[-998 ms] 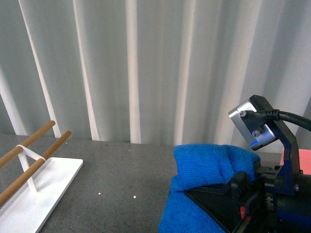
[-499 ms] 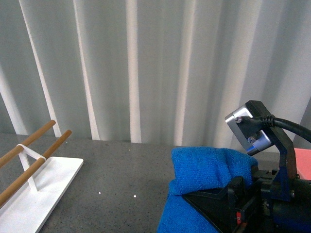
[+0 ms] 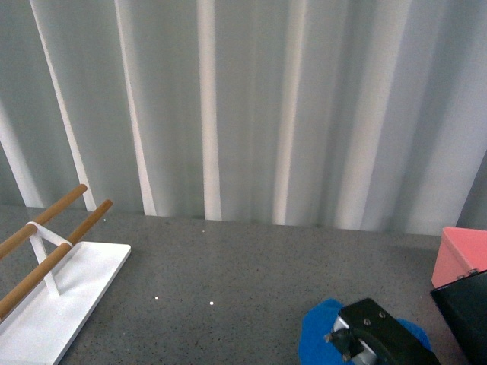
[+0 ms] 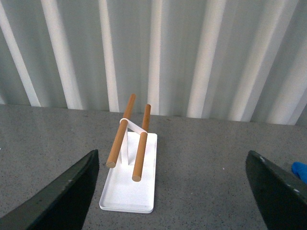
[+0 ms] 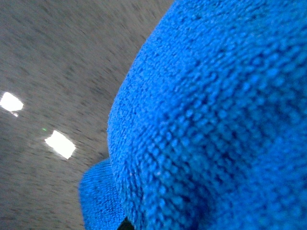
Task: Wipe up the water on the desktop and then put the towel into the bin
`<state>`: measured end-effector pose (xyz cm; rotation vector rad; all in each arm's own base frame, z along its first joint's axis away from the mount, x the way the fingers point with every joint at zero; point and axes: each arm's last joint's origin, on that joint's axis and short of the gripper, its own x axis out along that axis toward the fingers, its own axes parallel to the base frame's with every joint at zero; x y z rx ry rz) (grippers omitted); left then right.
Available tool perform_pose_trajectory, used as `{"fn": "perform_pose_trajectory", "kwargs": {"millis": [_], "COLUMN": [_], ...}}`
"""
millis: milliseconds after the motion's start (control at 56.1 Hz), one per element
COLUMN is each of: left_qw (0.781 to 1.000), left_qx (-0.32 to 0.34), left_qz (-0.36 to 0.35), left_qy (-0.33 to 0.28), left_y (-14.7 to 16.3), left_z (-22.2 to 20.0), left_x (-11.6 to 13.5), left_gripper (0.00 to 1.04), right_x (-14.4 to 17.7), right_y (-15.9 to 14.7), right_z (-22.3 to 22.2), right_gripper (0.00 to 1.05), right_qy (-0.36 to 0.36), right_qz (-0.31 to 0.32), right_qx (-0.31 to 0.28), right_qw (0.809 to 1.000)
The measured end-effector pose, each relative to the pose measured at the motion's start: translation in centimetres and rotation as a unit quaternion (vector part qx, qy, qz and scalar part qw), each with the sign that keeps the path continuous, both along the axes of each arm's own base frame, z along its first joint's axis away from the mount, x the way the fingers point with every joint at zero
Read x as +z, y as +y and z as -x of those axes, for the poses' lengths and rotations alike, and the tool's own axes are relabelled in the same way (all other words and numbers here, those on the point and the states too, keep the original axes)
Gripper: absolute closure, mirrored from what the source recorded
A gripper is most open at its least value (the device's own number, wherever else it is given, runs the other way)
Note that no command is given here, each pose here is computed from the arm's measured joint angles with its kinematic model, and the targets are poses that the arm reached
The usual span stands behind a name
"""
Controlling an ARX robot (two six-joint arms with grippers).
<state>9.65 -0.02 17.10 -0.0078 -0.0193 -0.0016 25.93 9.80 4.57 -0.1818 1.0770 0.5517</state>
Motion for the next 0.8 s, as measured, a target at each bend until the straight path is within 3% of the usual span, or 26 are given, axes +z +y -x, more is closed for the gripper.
{"fn": "perform_pose_trajectory", "kwargs": {"millis": [53, 125, 802], "left_qw": [1.0, 1.0, 1.0], "left_qx": [0.0, 0.0, 0.0], "left_qz": [-0.001, -0.001, -0.001], "left_qy": [0.0, 0.0, 0.0], "left_y": [0.0, 0.0, 0.0], "left_z": [0.0, 0.0, 0.0], "left_x": [0.0, 0.0, 0.0], "left_gripper": [0.05, 0.07, 0.07], "right_x": [-0.9, -1.1, -1.3], "right_y": [-0.2, -0.1, 6.3], "right_z": [-0.7, -1.7, -10.4], "right_gripper": [0.99, 0.99, 0.99], "right_qy": [0.009, 0.009, -0.046], "right_qz": [0.037, 0.054, 0.138], "right_qx": [-0.004, -0.002, 0.015], "right_qw": [0.999, 0.998, 0.989]}}
